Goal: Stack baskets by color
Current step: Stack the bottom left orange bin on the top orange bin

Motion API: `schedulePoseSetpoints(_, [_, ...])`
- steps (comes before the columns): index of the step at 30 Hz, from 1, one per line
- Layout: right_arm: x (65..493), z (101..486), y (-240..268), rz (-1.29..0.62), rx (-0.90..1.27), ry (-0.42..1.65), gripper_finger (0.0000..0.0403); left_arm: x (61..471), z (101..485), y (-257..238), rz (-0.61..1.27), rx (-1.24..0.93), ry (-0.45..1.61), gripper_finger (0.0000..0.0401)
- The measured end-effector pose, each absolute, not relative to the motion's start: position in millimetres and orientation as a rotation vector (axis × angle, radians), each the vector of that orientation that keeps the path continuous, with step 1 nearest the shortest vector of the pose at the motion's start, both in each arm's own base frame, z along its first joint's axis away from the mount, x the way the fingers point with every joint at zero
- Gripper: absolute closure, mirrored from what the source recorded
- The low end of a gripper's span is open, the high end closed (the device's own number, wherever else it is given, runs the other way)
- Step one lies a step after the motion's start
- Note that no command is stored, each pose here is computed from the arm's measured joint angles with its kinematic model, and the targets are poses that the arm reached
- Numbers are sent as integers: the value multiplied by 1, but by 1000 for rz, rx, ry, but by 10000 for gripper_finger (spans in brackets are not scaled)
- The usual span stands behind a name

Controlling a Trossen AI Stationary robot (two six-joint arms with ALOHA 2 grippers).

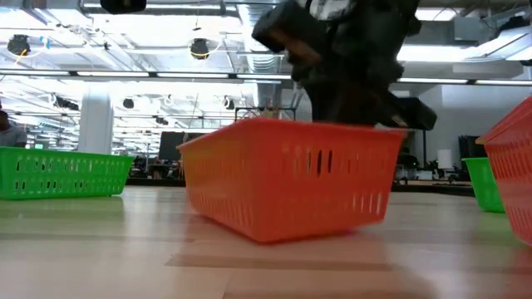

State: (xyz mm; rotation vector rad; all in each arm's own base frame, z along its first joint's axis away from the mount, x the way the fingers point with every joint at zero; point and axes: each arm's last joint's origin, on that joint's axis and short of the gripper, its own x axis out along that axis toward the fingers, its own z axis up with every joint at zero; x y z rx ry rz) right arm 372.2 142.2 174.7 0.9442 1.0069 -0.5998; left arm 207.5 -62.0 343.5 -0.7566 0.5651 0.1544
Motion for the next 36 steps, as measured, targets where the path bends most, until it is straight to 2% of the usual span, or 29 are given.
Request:
schedulePoseSetpoints(9, [361, 233, 129, -512, 1010, 882, 394, 189, 355, -55, 171, -825, 515, 401])
schedulePoseSetpoints(17, [360, 278, 81, -655, 1024, 514, 397, 160, 374, -42, 238, -860, 342, 401])
schedulePoseSetpoints(25, [386, 282, 20, -705, 1045, 305, 398, 142, 383, -34, 273, -872, 241, 401])
schedulePoseSetpoints(28, [387, 273, -3, -780, 1022, 314, 399, 138, 383, -32, 297, -872, 240, 401])
schedulePoseSetpoints(36, [402, 249, -47, -835, 1063, 310, 399, 134, 377, -30, 356, -854, 280, 401])
